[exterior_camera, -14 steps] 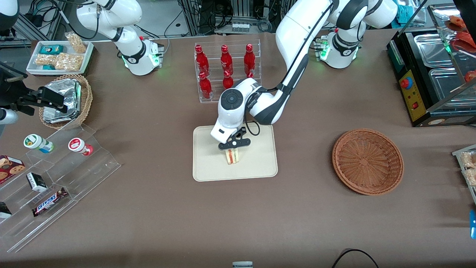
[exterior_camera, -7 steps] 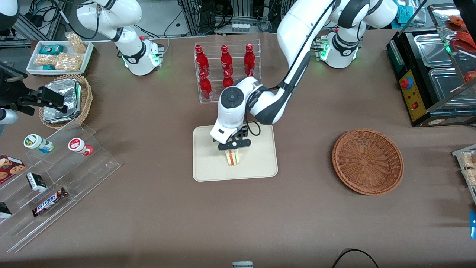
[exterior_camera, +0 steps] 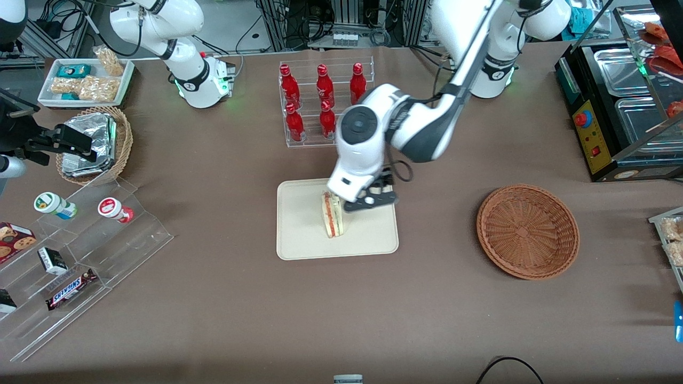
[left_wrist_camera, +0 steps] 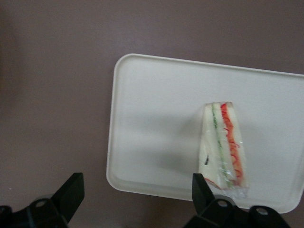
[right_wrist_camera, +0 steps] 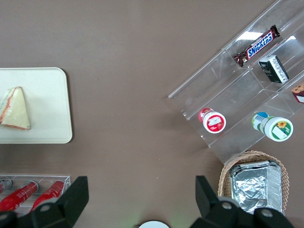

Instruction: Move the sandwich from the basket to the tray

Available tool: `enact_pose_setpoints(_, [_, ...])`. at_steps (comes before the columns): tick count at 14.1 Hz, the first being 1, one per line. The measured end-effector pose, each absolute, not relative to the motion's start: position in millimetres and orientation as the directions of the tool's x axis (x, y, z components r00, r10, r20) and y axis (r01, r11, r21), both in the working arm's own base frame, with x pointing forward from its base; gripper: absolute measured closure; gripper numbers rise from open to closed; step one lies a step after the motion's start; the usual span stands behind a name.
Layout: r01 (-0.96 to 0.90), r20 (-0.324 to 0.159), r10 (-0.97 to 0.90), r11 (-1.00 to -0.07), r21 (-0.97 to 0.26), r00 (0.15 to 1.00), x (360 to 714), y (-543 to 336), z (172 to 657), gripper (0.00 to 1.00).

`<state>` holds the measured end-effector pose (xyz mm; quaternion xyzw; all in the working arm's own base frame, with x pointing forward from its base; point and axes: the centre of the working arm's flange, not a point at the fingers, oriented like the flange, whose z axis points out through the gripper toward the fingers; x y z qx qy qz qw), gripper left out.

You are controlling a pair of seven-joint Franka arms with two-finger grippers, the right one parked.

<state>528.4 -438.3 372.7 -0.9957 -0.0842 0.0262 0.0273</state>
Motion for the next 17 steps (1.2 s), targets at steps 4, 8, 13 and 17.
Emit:
enact_pose_setpoints(4, [0.068, -0.105, 0.074, -0.996, -0.058, 0.992, 554.1, -325.4, 381.2, 0.0])
enact_pose_setpoints(8, [-0.048, -0.157, -0.045, -0.999, -0.019, 0.987, 551.7, -222.1, 414.9, 0.0])
enact_pose_setpoints(13, [-0.069, -0.175, -0.062, -0.997, -0.035, 0.983, 539.2, -139.3, 478.4, 0.0])
enact_pose_setpoints(17, [-0.09, -0.171, -0.084, -0.996, -0.029, 0.982, 529.1, -84.3, 527.2, 0.0])
